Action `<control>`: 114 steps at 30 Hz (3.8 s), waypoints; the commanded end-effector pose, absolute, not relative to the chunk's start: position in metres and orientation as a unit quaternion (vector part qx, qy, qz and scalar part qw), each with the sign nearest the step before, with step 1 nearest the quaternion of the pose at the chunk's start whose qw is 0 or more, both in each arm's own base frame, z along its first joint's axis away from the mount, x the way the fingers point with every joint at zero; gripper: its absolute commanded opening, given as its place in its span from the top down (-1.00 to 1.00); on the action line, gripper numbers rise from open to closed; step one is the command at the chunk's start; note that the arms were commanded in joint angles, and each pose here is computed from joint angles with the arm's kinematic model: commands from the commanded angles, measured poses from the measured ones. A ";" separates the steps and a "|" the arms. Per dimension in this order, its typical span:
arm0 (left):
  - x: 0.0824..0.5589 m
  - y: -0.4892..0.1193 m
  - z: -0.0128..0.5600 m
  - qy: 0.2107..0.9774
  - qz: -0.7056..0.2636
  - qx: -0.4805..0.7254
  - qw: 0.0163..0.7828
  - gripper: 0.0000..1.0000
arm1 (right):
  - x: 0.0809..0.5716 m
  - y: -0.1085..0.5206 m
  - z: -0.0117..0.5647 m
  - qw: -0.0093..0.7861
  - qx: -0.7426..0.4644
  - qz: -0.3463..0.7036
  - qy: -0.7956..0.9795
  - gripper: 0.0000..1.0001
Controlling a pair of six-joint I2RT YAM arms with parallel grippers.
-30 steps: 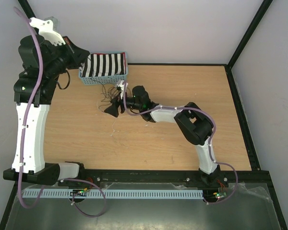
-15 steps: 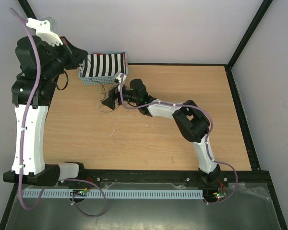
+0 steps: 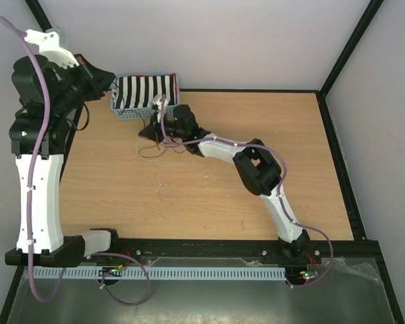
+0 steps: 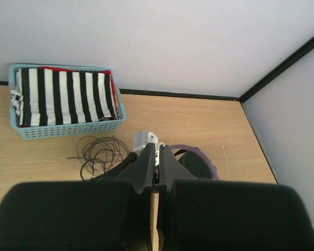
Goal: Zip-tie the wires
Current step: Pick up the cable at the center of the board.
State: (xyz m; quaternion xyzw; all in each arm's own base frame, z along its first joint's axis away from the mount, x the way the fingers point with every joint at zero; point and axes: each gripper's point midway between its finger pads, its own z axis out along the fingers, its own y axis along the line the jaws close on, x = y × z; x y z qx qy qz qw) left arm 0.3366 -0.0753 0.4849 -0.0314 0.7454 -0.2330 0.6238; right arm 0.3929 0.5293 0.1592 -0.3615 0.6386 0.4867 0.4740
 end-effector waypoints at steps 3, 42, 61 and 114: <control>0.315 -0.053 0.489 0.732 -0.231 -0.062 0.638 1.00 | 0.411 0.526 0.276 0.558 -0.369 0.467 0.578 1.00; 0.304 -0.030 0.453 0.745 -0.231 -0.126 0.613 1.00 | 0.379 0.424 0.552 0.705 -0.283 0.531 0.376 1.00; 0.303 -0.025 0.466 0.735 -0.229 -0.125 0.626 1.00 | 0.404 0.419 0.472 0.653 -0.303 0.494 0.488 1.00; 0.262 -0.038 0.576 0.651 -0.281 -0.091 0.699 1.00 | 0.354 0.492 0.122 0.531 -0.524 0.355 0.564 -0.99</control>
